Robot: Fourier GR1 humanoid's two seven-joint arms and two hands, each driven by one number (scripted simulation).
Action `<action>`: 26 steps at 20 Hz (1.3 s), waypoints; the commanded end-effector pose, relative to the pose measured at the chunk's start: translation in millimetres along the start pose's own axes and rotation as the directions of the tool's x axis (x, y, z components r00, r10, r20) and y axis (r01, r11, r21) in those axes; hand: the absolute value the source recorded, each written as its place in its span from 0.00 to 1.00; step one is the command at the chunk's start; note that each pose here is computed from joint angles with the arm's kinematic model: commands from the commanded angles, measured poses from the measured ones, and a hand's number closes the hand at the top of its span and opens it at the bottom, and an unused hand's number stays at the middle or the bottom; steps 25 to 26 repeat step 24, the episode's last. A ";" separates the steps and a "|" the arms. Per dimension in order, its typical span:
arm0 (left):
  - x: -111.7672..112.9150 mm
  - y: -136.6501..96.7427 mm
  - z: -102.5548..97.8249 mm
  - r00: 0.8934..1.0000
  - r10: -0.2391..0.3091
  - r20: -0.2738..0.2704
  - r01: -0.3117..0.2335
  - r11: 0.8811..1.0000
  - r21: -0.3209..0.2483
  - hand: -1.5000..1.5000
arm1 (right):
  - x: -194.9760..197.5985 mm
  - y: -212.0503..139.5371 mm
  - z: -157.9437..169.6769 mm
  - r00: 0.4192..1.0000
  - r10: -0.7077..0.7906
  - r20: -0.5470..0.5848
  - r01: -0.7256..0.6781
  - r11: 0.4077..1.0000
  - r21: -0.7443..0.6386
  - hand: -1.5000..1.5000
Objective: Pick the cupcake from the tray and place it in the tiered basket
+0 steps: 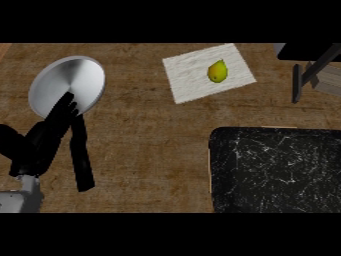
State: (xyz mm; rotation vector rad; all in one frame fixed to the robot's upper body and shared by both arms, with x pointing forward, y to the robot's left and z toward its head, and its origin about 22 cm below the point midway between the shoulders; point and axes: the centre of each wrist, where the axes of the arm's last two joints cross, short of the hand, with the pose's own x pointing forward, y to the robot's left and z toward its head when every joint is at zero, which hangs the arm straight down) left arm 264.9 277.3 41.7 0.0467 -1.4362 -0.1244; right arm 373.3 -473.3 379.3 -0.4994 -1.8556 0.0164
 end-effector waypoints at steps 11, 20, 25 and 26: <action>2.2 0.3 -3.6 1.000 -0.001 0.017 0.001 1.000 -0.013 0.50 | 7.9 -123.3 66.0 0.991 -0.133 -0.004 0.123 0.930 -0.347 0.00; -1.3 9.1 1.4 1.000 0.010 0.013 -0.010 1.000 0.004 0.50 | 13.1 -176.1 111.5 0.993 -0.115 0.013 0.112 0.924 -0.367 0.00; -5.0 4.1 1.4 1.000 0.012 0.014 -0.012 1.000 0.008 0.50 | 8.8 -191.6 128.8 0.996 -0.093 0.013 0.092 0.935 -0.343 0.00; -5.0 4.1 1.4 1.000 0.012 0.014 -0.012 1.000 0.008 0.50 | 8.8 -191.6 128.8 0.996 -0.093 0.013 0.092 0.935 -0.343 0.00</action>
